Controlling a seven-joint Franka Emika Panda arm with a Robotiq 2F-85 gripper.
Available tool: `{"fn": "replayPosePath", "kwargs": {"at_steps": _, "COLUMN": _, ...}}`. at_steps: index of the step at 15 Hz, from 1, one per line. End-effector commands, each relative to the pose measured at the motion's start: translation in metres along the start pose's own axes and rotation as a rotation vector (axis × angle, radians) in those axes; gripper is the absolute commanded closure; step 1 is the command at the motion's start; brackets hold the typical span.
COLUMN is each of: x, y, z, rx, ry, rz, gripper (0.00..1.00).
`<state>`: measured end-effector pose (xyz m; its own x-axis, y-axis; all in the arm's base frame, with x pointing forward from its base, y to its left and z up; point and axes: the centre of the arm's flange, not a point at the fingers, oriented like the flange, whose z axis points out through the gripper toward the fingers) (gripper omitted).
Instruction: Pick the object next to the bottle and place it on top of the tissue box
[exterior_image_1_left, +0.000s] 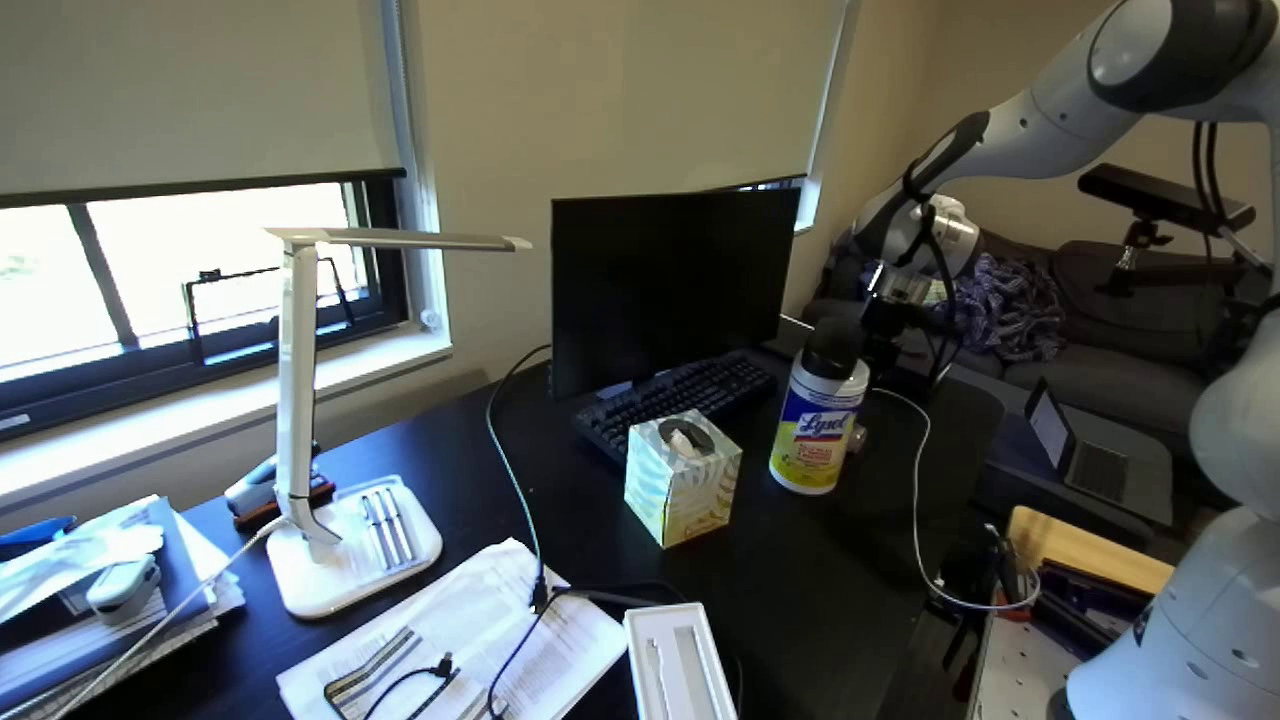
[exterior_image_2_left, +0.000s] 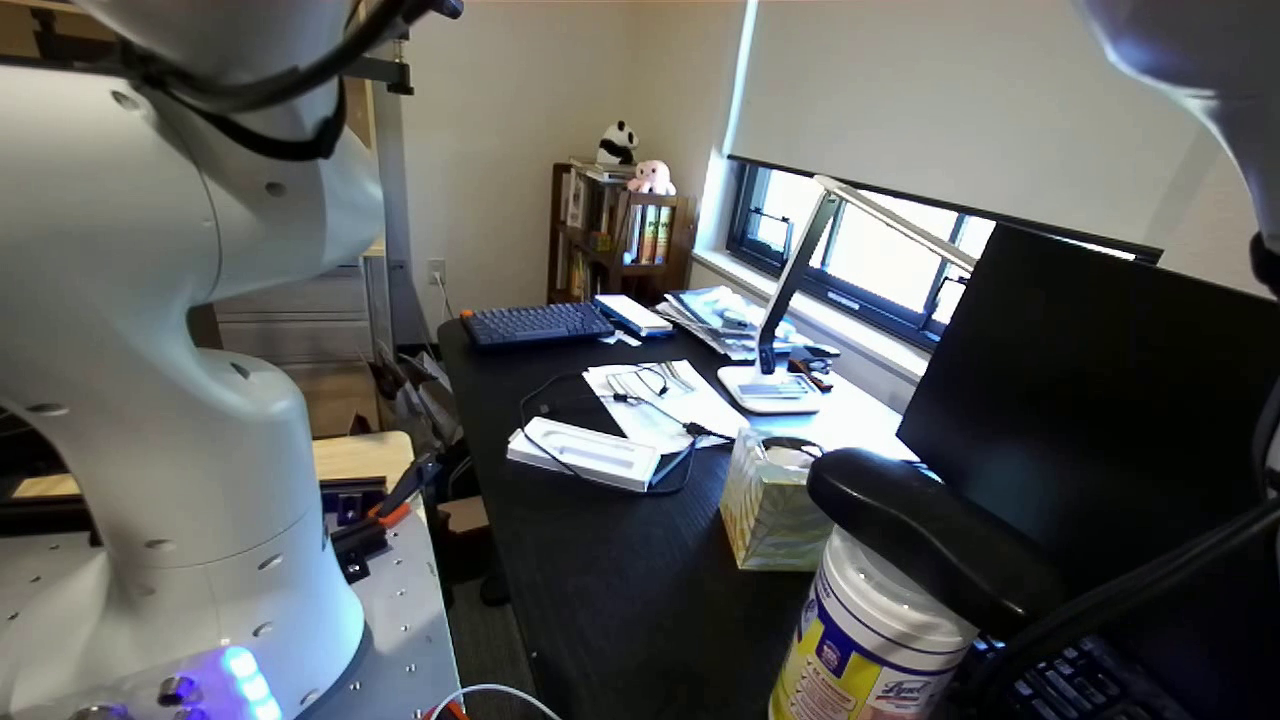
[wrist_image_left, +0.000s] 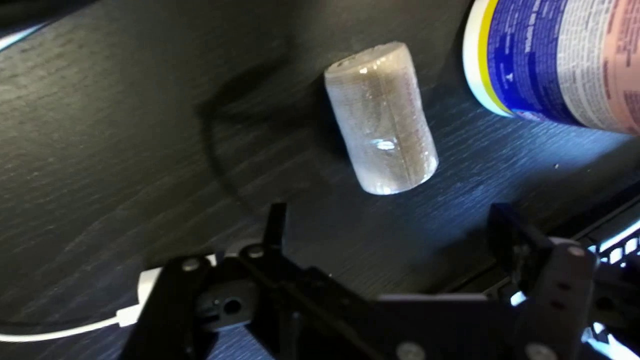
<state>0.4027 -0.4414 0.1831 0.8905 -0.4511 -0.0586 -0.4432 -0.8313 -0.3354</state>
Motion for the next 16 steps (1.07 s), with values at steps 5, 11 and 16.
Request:
{"fn": "replayPosePath", "kwargs": {"at_steps": 5, "x": -0.02, "y": -0.014, "z": 0.012, "rx": 0.107, "ry": -0.076, "rz": -0.102, "gripper": 0.0}}
{"fn": "replayPosePath", "kwargs": {"at_steps": 11, "x": -0.025, "y": -0.003, "z": 0.017, "rx": 0.042, "ry": -0.094, "rz": -0.102, "gripper": 0.0}}
{"fn": "replayPosePath", "kwargs": {"at_steps": 16, "x": -0.018, "y": -0.007, "z": 0.034, "rx": 0.008, "ry": -0.125, "rz": -0.142, "gripper": 0.0}}
